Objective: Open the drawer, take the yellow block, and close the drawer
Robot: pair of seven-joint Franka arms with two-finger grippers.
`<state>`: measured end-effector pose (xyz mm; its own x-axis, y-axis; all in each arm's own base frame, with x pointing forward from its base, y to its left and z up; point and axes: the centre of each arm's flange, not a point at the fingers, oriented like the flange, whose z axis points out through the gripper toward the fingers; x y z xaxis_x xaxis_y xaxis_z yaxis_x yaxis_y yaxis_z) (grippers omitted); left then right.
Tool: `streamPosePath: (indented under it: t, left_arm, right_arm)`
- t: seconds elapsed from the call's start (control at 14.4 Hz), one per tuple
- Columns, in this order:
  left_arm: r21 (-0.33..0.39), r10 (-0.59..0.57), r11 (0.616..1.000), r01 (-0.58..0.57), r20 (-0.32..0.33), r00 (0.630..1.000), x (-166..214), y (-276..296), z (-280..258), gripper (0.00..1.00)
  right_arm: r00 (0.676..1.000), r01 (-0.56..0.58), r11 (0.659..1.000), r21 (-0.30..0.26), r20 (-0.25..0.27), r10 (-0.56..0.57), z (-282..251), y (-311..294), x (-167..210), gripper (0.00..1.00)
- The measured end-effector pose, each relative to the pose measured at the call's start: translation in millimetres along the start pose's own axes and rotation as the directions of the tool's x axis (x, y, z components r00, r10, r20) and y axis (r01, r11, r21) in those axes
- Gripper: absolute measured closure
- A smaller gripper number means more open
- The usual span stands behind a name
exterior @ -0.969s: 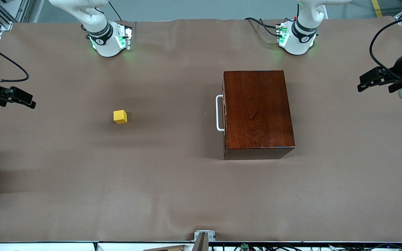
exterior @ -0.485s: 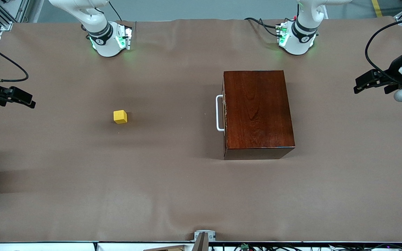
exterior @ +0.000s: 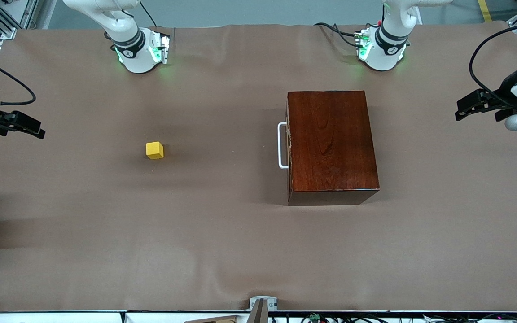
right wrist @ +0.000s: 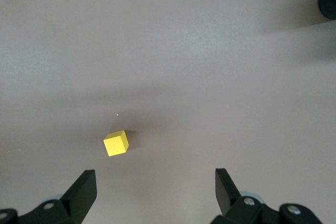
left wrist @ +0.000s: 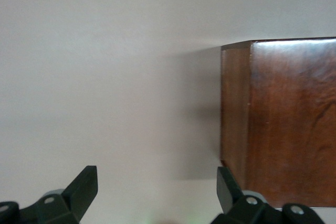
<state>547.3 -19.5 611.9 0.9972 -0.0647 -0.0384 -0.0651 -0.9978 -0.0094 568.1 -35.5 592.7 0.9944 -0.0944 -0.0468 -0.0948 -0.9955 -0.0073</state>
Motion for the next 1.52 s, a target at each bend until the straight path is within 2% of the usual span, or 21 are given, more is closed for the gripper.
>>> streamPosePath:
  t: [0.14, 0.48, 0.9, 1.52]
  left_arm:
    - [0.01, 0.035, 0.999, -0.035, -0.01, 0.999, 1, 1, -1, 0.0]
    - [0.009, 0.034, 0.999, -0.034, -0.032, 0.999, 4, 10, -3, 0.0]
    - [0.01, 0.06, 0.998, -0.059, -0.034, 0.998, 4, 30, -3, 0.0]
    - [0.01, 0.054, 0.998, -0.054, -0.033, 0.998, 4, 27, -3, 0.0]
  right_arm:
    - [1.0, 0.0, 1.0, 0.0, 0.0, 0.0, 0, 0, 0, 0.0]
    - [1.0, 0.0, 1.0, 0.0, 0.0, 0.0, 0, 0, 0, 0.0]
    - [1.0, 0.0, 1.0, 0.0, 0.0, 0.0, 0, 0, 0, 0.0]
    - [1.0, 0.0, 1.0, 0.0, 0.003, 0.0, 0, 0, -1, 0.0]
